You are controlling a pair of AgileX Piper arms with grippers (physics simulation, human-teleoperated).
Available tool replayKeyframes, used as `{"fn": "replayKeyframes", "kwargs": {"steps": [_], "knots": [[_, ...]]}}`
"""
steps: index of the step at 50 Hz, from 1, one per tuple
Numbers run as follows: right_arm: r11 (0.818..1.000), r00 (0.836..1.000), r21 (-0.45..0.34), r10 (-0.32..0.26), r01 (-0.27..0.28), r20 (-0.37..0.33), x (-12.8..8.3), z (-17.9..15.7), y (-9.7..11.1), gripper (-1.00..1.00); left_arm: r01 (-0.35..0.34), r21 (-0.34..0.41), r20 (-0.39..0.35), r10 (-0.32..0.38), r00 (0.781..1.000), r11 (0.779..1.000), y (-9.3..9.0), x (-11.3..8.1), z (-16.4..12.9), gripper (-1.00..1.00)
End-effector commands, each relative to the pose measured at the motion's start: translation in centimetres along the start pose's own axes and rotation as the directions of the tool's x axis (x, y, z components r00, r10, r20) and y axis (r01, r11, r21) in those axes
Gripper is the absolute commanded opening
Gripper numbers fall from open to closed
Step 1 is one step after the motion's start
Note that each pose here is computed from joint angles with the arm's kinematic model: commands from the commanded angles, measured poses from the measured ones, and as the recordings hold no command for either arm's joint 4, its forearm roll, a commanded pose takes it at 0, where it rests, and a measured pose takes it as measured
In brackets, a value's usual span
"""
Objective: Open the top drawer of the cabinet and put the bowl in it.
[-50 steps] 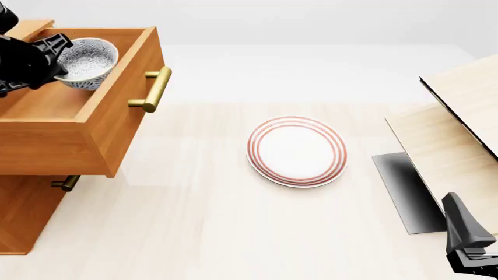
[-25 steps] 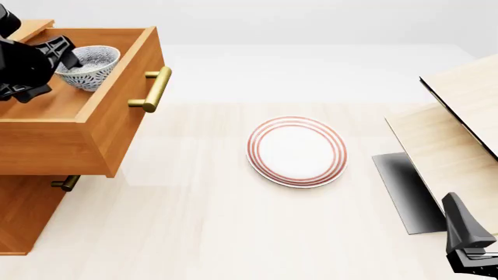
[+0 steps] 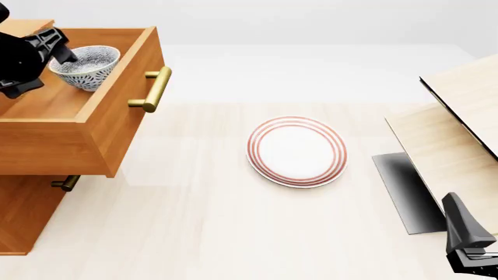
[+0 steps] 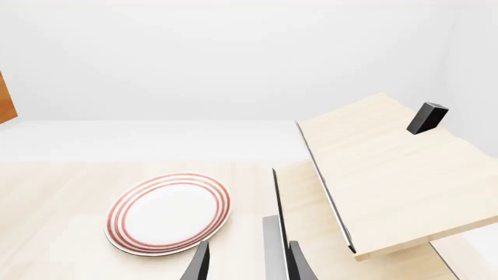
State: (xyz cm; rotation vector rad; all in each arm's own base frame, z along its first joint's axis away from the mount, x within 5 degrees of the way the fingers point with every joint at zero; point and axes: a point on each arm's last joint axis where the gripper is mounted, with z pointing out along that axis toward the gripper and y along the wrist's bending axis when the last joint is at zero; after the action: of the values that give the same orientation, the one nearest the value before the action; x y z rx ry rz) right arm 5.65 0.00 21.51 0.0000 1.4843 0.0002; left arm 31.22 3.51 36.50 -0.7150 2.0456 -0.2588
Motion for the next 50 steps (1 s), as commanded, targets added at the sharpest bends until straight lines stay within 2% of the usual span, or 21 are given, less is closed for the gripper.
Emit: {"fn": "replayKeyframes", "kwargs": {"steps": [1, 27, 50], "knots": [[1.000, 1.000, 0.000, 0.000, 0.000, 0.000, 0.0, 0.0, 0.0, 1.00, -0.015, 0.012, 0.007, 0.015, 1.000, 1.000, -0.3, -0.1, -1.8, 1.00], [1.000, 1.000, 0.000, 0.000, 0.000, 0.000, 0.0, 0.0, 0.0, 1.00, -0.055, 0.045, 0.020, 0.054, 0.998, 0.997, -1.1, -0.1, -6.0, 1.00], [1.000, 1.000, 0.000, 0.000, 0.000, 0.000, 0.0, 0.0, 0.0, 1.00, -0.083, 0.080, 0.049, 0.079, 0.996, 0.993, -1.4, 0.1, -10.9, 1.00]]}}
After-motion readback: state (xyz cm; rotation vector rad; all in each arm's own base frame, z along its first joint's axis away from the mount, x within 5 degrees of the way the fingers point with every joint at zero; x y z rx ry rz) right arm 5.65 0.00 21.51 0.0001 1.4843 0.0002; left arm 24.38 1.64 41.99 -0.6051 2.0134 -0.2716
